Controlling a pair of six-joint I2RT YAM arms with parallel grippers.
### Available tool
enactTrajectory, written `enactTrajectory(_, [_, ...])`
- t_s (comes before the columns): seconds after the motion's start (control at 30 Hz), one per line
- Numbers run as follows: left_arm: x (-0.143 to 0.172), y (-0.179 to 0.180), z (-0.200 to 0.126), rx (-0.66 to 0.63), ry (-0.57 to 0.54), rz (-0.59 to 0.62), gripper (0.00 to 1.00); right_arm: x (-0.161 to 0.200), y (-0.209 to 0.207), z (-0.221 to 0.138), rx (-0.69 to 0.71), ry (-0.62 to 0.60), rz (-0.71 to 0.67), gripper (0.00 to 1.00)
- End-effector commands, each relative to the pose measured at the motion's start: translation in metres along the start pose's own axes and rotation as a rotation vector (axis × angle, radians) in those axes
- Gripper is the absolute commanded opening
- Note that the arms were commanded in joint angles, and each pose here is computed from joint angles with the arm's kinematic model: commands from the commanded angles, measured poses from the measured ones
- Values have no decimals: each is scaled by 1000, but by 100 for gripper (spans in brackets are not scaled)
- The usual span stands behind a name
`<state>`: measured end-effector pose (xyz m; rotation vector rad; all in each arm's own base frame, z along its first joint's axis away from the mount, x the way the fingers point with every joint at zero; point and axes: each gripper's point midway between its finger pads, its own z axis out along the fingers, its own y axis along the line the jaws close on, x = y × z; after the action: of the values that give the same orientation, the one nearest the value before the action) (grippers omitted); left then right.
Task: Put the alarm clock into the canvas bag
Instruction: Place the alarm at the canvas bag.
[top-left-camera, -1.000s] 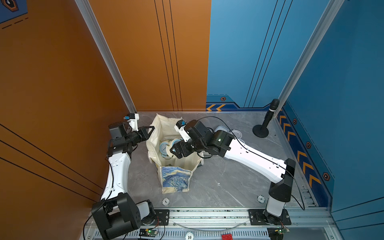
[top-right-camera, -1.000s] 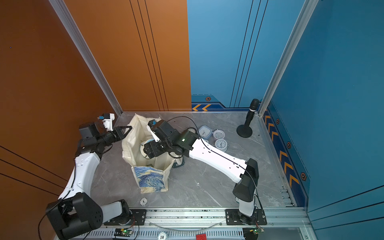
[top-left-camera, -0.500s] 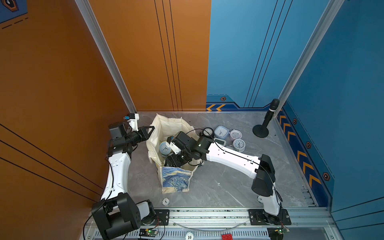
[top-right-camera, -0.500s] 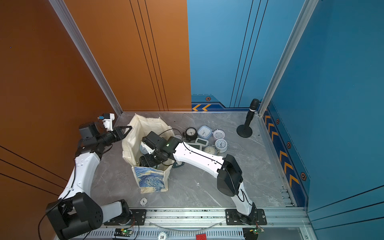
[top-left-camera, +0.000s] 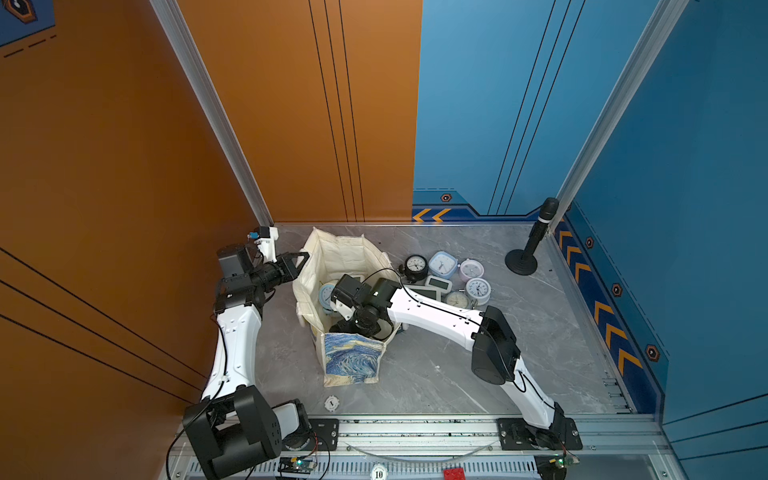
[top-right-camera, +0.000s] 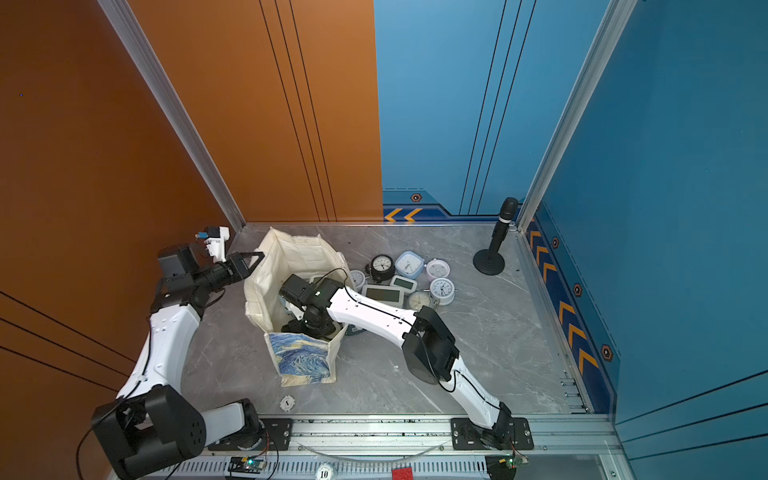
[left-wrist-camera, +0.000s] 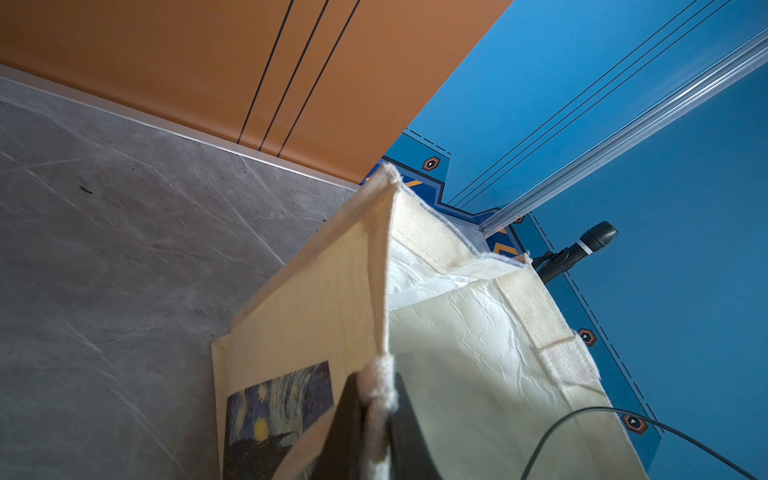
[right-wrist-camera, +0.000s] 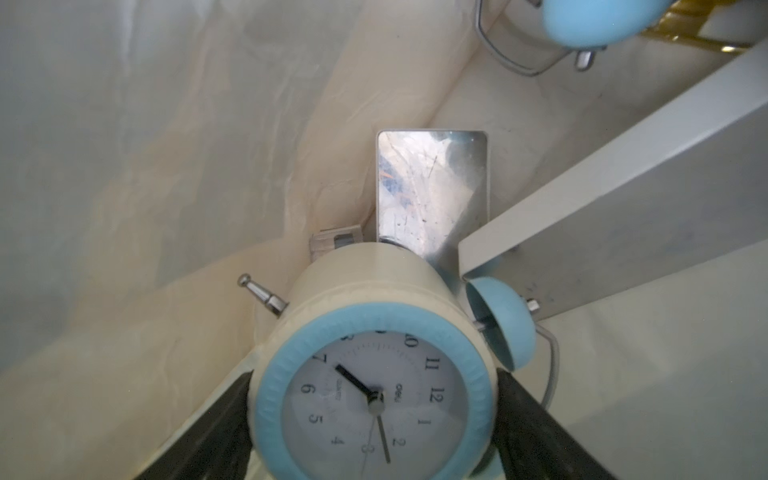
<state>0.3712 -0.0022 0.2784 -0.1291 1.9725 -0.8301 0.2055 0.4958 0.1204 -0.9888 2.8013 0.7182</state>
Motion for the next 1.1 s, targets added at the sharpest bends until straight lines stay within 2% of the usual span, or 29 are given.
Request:
enactTrajectory(0.0, [5,-1,3,7,9,13,0,13,-8,8,86,53,-40,69])
enactTrajectory(0.23, [4,-3,2,10,6,17,0,12,-31,18,237,50,-90,79])
enactTrajectory(0.47, [4,-4,2,11,7,19,0,31,-43,50,282,157,-129,80])
enactTrajectory(0.7, [4,-2,2,7,5,17,0,42,-43,60,289,206,-174,85])
enactTrajectory(0.83, [4,-3,2,10,6,19,0,29,-25,40,245,150,-186,91])
enactTrajectory(1.07, [4,-3,2,9,7,19,0,-10,-2,-31,223,-47,-195,100])
